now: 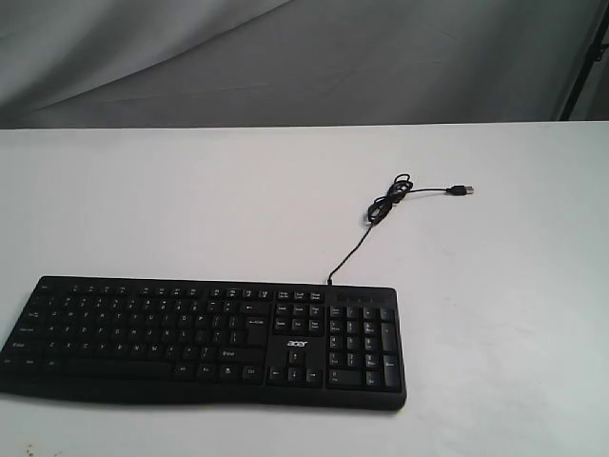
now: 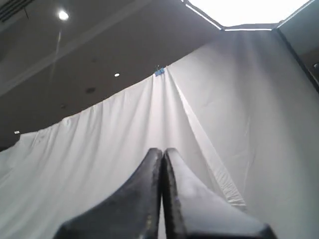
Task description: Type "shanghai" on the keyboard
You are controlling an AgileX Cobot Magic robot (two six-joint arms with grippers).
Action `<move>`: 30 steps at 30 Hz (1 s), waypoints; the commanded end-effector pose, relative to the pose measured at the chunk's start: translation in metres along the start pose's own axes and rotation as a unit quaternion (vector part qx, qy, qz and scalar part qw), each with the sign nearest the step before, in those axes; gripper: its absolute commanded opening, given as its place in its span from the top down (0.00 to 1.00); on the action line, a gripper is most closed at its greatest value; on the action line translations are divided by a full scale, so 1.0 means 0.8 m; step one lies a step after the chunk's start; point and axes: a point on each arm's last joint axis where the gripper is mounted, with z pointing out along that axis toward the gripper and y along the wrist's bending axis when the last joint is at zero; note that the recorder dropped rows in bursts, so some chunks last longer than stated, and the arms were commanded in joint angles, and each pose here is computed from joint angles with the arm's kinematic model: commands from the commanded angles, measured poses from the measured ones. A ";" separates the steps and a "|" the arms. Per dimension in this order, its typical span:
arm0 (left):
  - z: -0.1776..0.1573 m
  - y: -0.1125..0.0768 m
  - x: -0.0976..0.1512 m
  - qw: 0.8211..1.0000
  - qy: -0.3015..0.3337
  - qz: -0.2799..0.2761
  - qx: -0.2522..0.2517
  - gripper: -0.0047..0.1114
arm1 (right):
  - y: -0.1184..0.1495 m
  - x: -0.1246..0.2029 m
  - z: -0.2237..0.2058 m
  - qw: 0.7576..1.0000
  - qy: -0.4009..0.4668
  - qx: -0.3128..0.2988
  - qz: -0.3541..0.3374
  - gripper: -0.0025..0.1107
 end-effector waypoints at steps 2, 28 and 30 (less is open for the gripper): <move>0.000 0.000 0.001 1.000 -0.002 0.001 0.002 0.96 | 0.028 -0.032 0.069 0.995 0.101 0.009 -0.019 0.98; 0.000 0.000 0.001 1.000 -0.002 0.001 0.002 0.96 | 0.007 0.097 0.390 0.796 0.480 0.074 -0.361 0.98; 0.000 0.000 0.001 1.000 -0.002 0.001 0.002 0.96 | 0.027 0.103 0.397 0.776 0.524 0.004 -0.351 0.98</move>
